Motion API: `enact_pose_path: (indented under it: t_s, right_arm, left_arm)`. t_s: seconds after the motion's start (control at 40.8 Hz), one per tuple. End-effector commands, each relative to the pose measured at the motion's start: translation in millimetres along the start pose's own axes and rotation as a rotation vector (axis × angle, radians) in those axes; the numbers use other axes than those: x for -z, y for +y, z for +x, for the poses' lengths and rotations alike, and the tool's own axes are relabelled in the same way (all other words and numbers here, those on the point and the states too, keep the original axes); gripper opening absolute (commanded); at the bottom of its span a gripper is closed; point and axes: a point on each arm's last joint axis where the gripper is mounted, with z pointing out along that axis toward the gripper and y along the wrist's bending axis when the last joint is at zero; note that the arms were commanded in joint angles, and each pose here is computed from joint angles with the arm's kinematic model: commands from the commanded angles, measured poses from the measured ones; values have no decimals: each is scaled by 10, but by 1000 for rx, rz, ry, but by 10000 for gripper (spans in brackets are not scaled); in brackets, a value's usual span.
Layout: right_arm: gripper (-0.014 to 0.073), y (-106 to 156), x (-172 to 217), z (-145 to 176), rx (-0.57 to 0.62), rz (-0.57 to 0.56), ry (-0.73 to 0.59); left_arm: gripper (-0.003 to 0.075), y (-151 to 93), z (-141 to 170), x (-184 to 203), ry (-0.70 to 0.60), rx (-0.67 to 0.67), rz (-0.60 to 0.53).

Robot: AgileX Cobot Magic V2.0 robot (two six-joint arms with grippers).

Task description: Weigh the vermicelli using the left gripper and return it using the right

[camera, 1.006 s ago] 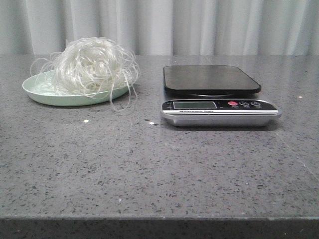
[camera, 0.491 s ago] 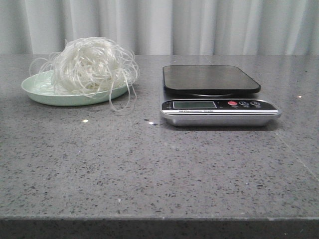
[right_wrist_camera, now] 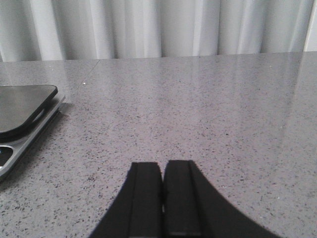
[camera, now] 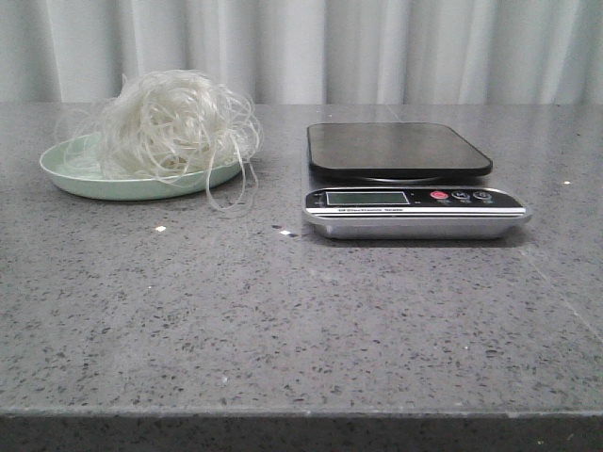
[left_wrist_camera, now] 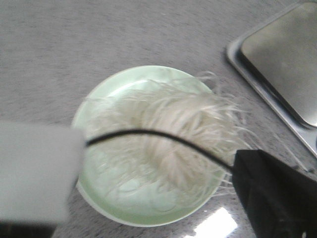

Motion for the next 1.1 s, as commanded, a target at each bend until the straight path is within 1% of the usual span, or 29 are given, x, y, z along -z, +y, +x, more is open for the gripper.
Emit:
enact_pose_path:
  t_s: [0.0, 0.074, 0.147, 0.466, 0.834, 0.981, 1.079]
  right_arm:
    - [151, 3, 20, -101, 2, -2, -99]
    - [151, 3, 20, -101, 2, -2, -99]
    - [151, 3, 20, -101, 2, -2, -99]
    - [151, 3, 20, -101, 2, -2, -99]
    - [151, 3, 20, -101, 2, -2, -99]
    - [151, 3, 20, -101, 2, -2, -99]
    - [151, 3, 20, -101, 2, -2, -99]
  left_arm:
    - [681, -88, -143, 67, -85, -62, 89]
    - [681, -96, -153, -41, -84, -75, 137]
    - [680, -78, -151, -131, -74, -86, 150]
    - [680, 86, -153, -517, -65, -107, 102]
    - [680, 171, -68, -889, 5, -79, 124]
    - [651, 194, -17, -1029, 43, -70, 140]
    - [605, 193, 14, -1074, 69, -69, 155]
